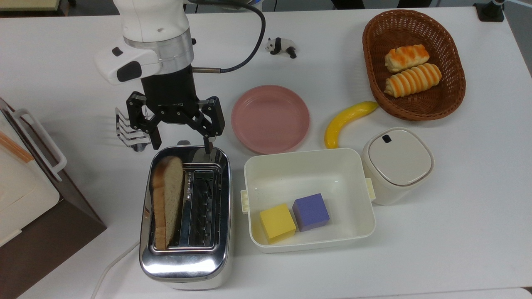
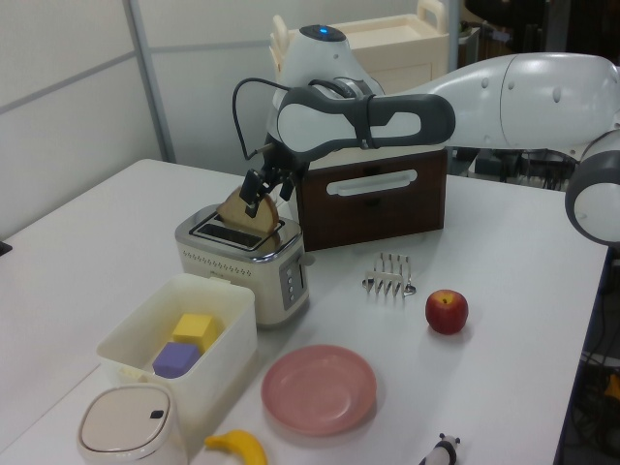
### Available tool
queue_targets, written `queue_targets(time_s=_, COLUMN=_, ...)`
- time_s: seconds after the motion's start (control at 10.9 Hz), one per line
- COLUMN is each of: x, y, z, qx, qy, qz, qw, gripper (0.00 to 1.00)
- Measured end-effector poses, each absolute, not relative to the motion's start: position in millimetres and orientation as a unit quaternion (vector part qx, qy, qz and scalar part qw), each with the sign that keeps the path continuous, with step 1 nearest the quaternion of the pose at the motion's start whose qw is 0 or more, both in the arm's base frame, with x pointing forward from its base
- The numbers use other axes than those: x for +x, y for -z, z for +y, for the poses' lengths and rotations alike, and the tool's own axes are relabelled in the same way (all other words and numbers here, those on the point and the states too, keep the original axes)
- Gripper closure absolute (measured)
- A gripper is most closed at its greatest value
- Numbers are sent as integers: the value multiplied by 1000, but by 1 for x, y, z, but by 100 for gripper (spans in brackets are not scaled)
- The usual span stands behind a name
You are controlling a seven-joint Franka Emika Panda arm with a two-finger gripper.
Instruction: Put the bread in the toaster
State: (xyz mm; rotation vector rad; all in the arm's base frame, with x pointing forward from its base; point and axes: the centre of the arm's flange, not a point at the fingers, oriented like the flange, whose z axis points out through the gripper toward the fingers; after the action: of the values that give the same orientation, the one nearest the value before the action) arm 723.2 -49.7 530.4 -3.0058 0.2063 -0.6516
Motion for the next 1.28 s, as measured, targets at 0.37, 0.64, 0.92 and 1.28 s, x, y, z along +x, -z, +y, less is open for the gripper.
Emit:
queue_targets(time_s=0.37, x=725, y=-534, z=-51, qx=-971, qy=226, qz=68, qw=28, gripper=0)
queue_targets(time_s=0.64, x=729, y=-543, z=-53, qx=-962, qy=262, qz=77, qw=16, gripper=0)
queue_targets(time_s=0.92, x=737, y=-516, z=-45, qx=-965, qy=255, qz=42, qw=-50, gripper=0)
queue_targets(time_s=1.28, x=745, y=-492, z=-35, qx=-966, qy=247, qz=24, qw=-69, gripper=19)
